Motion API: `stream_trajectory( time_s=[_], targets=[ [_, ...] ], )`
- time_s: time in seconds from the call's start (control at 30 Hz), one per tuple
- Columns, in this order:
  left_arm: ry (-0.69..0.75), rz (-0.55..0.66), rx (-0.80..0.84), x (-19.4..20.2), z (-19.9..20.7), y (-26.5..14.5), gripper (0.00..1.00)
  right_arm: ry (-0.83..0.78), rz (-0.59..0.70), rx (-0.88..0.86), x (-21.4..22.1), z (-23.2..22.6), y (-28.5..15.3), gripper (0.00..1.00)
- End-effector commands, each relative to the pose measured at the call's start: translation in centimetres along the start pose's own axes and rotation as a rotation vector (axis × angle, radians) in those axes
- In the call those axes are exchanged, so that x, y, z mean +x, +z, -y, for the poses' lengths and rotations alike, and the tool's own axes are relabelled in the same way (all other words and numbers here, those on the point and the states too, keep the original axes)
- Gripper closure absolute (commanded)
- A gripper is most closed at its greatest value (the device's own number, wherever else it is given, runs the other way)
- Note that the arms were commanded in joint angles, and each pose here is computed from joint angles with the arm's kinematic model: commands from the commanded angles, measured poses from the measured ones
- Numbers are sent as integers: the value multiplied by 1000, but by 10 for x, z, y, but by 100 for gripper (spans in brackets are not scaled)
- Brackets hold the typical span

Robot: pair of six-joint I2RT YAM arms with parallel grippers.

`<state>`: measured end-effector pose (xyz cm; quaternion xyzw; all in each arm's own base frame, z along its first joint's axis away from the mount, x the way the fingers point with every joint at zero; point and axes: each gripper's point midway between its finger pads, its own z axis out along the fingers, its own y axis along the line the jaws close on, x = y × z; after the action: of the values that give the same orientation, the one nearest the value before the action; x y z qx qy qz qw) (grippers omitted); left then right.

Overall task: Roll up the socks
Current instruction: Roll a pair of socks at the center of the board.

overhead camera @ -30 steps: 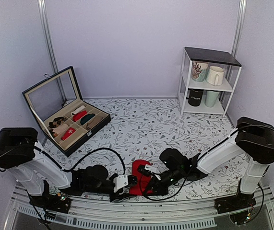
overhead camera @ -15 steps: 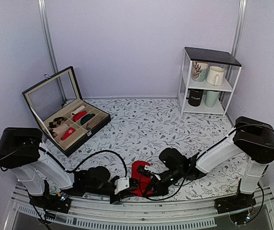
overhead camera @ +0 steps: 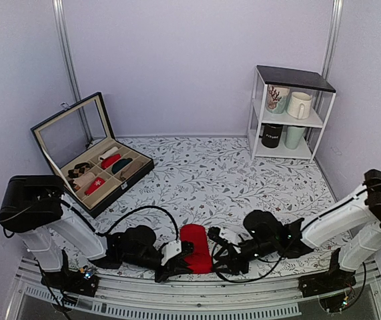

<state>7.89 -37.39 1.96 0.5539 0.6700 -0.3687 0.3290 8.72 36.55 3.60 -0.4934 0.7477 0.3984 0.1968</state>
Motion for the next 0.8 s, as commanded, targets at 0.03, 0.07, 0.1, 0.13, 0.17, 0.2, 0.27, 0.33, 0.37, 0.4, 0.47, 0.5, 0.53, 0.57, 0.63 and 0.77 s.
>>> stream_trajectory(
  time_s=[0.03,0.07,0.1,0.13,0.17,0.2,0.27,0.33,0.37,0.4,0.47,0.5,0.53,0.57,0.63,0.77],
  targets=[
    [-218,-143,87,45,3,-1,100,-393,270,278,-36,-3,-33,51],
    [-251,-158,98,49,3,-1,100,-425,259,295,-33,-4,-30,51],
    [-281,-171,106,52,3,-1,100,-452,246,315,-32,-3,-27,51],
    [-304,-181,112,55,2,-1,100,-472,230,324,-29,-3,-23,51],
    [-325,-195,118,59,3,-1,100,-507,217,336,-27,-5,-19,51],
    [-342,-209,122,64,4,-1,100,-536,203,342,-25,-7,-15,51],
    [-368,-223,125,69,4,0,100,-582,178,348,-22,-11,-6,50],
    [-386,-228,128,71,3,0,100,-611,149,355,-18,-12,3,50],
    [-391,-233,129,72,4,0,100,-621,135,354,-15,-12,7,50],
    [-393,-233,128,72,3,0,100,-625,123,351,-13,-12,11,50],
    [-396,-235,128,73,3,0,100,-627,108,333,-9,-14,16,51],
    [-397,-237,128,73,3,0,100,-625,103,328,-7,-15,18,52],
    [-398,-239,127,74,3,0,100,-622,96,328,-5,-14,20,52],
    [-399,-241,128,74,3,0,100,-618,88,333,-3,-13,21,54],
    [-403,-246,132,76,4,0,100,-607,66,345,1,-9,24,59],
    [-400,-240,134,74,4,1,100,-574,12,354,10,-3,30,76]
  ],
)
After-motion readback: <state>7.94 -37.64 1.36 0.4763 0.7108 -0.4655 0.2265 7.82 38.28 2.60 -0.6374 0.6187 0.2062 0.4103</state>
